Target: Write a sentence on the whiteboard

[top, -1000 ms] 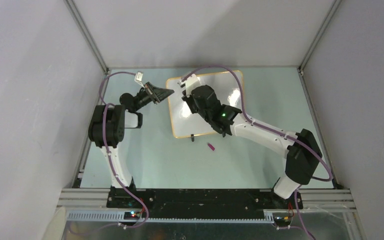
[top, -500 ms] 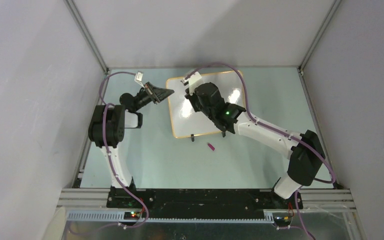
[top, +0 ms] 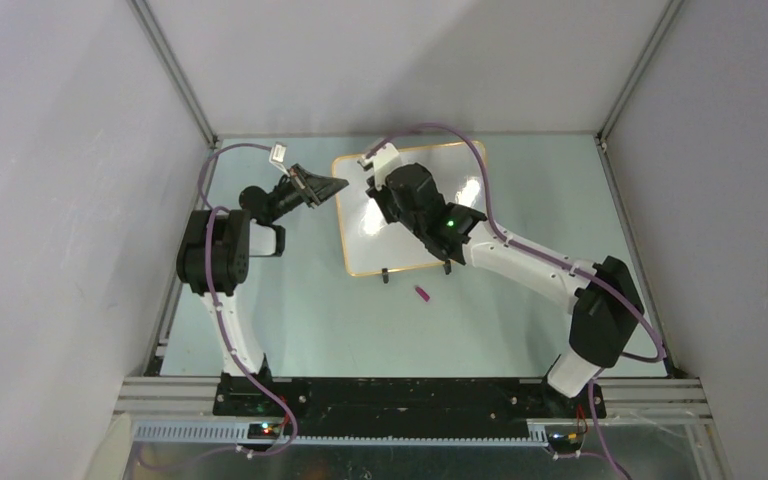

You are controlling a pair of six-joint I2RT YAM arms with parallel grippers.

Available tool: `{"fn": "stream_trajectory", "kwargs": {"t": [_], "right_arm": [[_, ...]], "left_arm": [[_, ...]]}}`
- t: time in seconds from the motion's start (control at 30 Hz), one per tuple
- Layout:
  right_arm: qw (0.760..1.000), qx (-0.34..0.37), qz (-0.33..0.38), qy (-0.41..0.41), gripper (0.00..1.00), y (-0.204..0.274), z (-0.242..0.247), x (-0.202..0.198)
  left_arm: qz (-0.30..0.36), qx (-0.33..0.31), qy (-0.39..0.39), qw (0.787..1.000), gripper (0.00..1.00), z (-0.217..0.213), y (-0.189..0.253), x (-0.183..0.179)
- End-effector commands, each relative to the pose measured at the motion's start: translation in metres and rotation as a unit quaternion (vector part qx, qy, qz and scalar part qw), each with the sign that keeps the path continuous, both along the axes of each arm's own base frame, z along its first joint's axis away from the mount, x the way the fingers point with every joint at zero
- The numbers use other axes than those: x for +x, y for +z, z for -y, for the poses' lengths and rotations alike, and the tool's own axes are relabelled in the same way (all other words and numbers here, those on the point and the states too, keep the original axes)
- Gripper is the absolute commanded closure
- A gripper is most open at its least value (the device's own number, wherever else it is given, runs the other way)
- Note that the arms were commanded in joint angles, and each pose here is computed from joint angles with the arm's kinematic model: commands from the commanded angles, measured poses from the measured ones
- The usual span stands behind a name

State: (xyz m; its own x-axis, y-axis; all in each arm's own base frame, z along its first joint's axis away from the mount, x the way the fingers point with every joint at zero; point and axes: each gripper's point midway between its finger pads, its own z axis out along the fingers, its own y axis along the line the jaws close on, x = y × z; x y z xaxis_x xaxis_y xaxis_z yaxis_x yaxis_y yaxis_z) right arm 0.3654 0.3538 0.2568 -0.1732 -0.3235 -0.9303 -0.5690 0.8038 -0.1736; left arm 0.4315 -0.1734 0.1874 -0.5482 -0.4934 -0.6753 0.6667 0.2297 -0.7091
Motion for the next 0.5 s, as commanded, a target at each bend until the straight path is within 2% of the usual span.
{"fn": "stream_trajectory", "kwargs": {"t": [0.0, 0.47], "right_arm": [[1.000, 0.012, 0.011, 0.000, 1.00, 0.014, -0.005, 0.005], [1.000, -0.001, -0.002, -0.008, 1.00, 0.000, -0.004, 0.008]], "left_arm": [[0.026, 0.024, -0.041, 0.999, 1.00, 0.014, -0.009, -0.013], [0.025, 0.024, -0.041, 0.999, 1.00, 0.013, -0.009, -0.013]]}}
